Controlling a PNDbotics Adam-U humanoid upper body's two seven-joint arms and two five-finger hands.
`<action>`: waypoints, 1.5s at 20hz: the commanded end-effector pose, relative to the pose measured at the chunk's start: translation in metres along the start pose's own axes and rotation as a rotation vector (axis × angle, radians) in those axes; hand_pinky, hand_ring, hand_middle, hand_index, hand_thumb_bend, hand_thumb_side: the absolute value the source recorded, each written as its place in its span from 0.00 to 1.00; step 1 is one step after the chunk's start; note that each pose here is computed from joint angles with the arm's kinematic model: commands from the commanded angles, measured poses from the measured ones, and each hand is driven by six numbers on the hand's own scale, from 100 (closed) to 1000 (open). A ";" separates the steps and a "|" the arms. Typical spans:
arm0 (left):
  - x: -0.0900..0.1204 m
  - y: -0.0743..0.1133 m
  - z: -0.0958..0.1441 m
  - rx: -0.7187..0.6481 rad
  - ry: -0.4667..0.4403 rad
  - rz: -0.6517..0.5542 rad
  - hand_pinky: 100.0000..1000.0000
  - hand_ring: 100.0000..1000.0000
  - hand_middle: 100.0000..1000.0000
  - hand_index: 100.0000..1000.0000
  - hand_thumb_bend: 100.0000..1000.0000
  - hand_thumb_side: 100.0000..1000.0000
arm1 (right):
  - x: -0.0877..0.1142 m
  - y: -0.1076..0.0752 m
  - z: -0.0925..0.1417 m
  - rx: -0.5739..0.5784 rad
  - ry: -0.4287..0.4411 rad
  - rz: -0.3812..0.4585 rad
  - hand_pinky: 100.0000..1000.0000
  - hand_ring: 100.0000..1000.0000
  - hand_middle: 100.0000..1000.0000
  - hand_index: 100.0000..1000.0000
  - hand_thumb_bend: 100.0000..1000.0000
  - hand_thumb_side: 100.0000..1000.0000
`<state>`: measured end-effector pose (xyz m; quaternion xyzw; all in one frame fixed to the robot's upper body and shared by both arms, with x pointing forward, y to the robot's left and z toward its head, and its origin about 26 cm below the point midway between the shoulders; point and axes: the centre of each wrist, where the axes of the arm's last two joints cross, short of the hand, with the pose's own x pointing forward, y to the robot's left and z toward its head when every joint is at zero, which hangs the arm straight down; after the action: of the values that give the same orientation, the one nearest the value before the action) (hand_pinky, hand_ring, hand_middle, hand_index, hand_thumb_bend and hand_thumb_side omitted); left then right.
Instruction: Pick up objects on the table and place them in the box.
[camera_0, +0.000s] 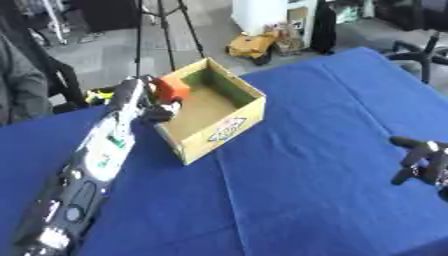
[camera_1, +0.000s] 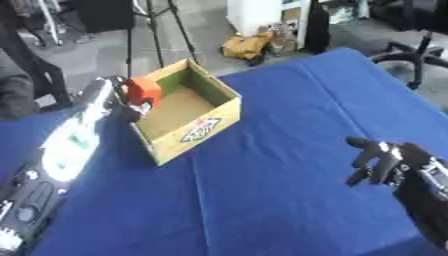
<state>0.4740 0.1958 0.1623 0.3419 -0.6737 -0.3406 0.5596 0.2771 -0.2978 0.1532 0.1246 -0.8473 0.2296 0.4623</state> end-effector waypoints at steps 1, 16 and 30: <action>0.003 0.004 -0.004 0.009 -0.016 -0.036 0.41 0.37 0.39 0.54 0.00 0.31 | 0.009 -0.003 -0.005 0.030 -0.021 0.026 0.51 0.92 0.51 0.40 0.00 0.86; 0.000 0.002 -0.002 -0.019 -0.084 -0.251 0.67 0.68 0.70 0.79 0.87 0.71 | 0.009 -0.003 -0.004 0.024 -0.017 0.022 0.51 0.92 0.51 0.40 0.00 0.85; 0.047 0.090 0.047 0.495 -0.491 0.265 0.53 0.60 0.59 0.70 0.52 0.55 | 0.005 -0.004 0.006 -0.030 0.007 0.011 0.50 0.92 0.51 0.40 0.00 0.85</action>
<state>0.4249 0.1991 0.2278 0.2918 -0.8648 -0.1932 0.3602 0.2728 -0.3029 0.1469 0.1184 -0.8430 0.2168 0.4778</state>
